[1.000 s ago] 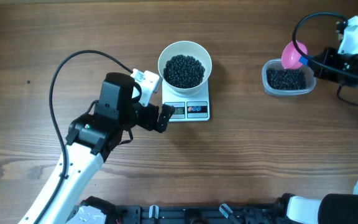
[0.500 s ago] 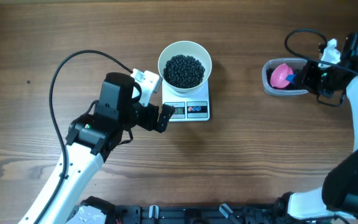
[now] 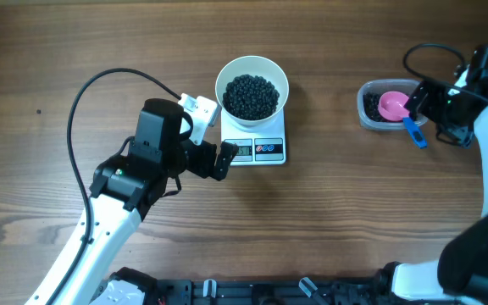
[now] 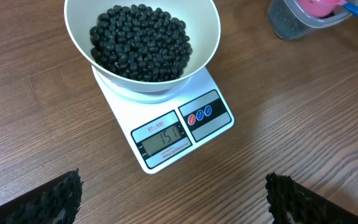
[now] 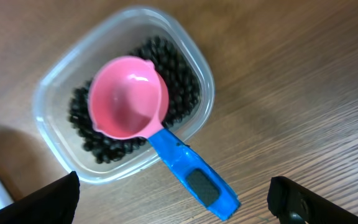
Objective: Scoop item into bowl and weigh 150g on scale
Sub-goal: 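Release the scoop in the tub and open the right gripper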
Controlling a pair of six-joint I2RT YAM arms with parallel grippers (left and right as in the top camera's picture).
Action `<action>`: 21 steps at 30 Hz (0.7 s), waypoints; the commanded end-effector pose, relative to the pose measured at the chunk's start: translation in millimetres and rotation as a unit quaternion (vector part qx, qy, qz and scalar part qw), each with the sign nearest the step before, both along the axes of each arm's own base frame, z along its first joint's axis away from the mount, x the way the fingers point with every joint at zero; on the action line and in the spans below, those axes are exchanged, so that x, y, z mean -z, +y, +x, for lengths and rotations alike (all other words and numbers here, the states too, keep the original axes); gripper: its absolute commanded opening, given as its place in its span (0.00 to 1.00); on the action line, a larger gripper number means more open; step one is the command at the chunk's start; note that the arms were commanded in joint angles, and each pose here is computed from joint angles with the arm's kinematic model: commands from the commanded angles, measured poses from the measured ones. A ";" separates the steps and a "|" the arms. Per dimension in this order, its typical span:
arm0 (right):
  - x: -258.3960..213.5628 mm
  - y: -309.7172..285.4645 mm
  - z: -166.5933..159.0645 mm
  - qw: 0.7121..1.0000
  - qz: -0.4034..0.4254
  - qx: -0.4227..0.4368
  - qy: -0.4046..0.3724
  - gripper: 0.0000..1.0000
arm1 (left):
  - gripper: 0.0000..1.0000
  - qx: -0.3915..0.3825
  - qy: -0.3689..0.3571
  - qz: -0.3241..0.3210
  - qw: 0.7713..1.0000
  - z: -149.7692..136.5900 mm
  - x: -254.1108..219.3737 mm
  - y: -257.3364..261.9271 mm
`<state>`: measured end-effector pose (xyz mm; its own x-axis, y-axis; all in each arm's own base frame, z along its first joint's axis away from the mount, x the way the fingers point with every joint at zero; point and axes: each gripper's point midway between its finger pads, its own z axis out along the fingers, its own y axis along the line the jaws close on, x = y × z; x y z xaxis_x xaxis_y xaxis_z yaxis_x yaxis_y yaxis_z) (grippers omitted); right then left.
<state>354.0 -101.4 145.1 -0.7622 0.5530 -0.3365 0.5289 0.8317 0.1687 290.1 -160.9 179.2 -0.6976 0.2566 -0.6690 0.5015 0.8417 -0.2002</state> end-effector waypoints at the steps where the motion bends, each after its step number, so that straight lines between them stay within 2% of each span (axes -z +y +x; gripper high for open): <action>1: -47.3 -3.7 -1.4 0.997 -0.032 0.012 -0.073 1.00 | 1.00 0.007 -0.012 0.005 1.000 2.7 -4.7 -1.2; 7: -128.7 0.9 6.9 0.973 -0.060 0.003 -0.223 1.00 | 1.00 0.007 -0.011 0.005 1.000 2.7 -4.7 -1.2; 11: -142.8 0.8 9.1 0.966 -0.067 0.002 -0.250 1.00 | 1.00 0.007 -0.012 0.005 1.000 2.7 -4.7 -1.2; 14: -139.9 -2.6 8.1 0.967 -0.074 0.008 -0.243 1.00 | 1.00 0.007 -0.012 0.005 1.000 2.8 -4.8 -1.2; 17: -113.2 -25.4 -4.8 0.977 -0.117 0.050 -0.173 1.00 | 1.00 0.007 -0.012 0.005 1.000 2.7 -4.7 -1.2; 21: -54.6 -27.3 -5.1 0.990 -0.069 0.097 -0.080 1.00 | 1.00 0.007 -0.011 0.005 1.000 2.7 -4.7 -1.2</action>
<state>348.7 -121.4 229.6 -0.5888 0.5394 -0.6019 0.5659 0.8069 0.1694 290.1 -160.9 179.2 -0.6978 0.2563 -0.6689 0.5013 0.8418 -0.2004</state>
